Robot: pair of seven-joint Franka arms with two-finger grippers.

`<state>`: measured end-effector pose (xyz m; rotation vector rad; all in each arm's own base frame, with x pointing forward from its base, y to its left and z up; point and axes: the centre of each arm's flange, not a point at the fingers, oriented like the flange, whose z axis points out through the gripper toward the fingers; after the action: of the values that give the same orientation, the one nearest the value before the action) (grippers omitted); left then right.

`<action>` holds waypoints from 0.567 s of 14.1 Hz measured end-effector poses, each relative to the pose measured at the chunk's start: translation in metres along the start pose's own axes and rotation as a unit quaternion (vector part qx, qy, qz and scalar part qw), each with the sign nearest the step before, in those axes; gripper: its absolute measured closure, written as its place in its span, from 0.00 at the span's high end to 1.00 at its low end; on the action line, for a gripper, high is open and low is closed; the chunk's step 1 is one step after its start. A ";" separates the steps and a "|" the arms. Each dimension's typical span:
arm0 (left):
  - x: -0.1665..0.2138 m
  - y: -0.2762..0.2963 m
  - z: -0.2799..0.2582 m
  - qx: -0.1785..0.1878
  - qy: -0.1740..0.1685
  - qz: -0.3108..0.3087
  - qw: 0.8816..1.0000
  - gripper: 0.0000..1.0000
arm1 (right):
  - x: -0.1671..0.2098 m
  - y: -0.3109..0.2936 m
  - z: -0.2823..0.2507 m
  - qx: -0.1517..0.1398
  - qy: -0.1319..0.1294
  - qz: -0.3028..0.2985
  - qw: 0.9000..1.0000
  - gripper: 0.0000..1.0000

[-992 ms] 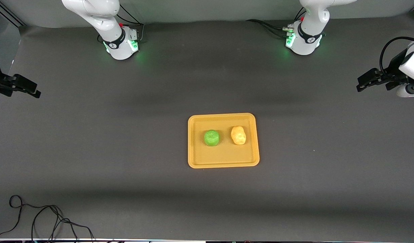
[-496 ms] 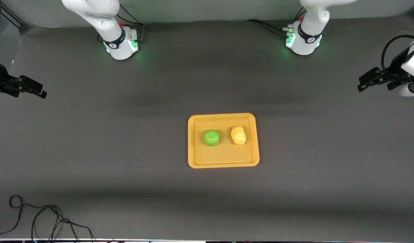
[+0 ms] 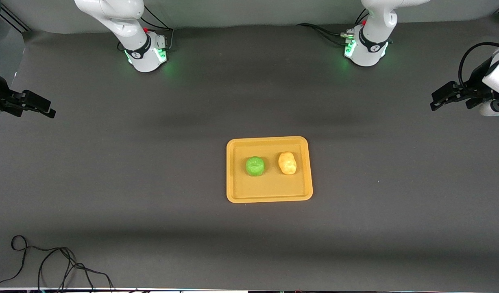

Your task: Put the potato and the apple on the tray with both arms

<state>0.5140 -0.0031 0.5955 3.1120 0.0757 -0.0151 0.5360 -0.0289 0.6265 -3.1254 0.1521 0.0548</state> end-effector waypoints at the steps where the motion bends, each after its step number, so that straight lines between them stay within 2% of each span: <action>1: 0.000 0.000 0.000 0.000 0.000 0.000 1.000 1.00 | 0.000 0.000 0.000 0.000 0.000 0.000 1.000 1.00; 8: 0.000 0.001 0.000 0.000 0.000 0.001 1.000 1.00 | 0.001 -0.001 0.000 0.003 0.003 -0.018 1.000 1.00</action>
<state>0.5141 -0.0044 0.5955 3.1124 0.0728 -0.0142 0.5367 -0.0276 0.6267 -3.1220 0.0968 0.0456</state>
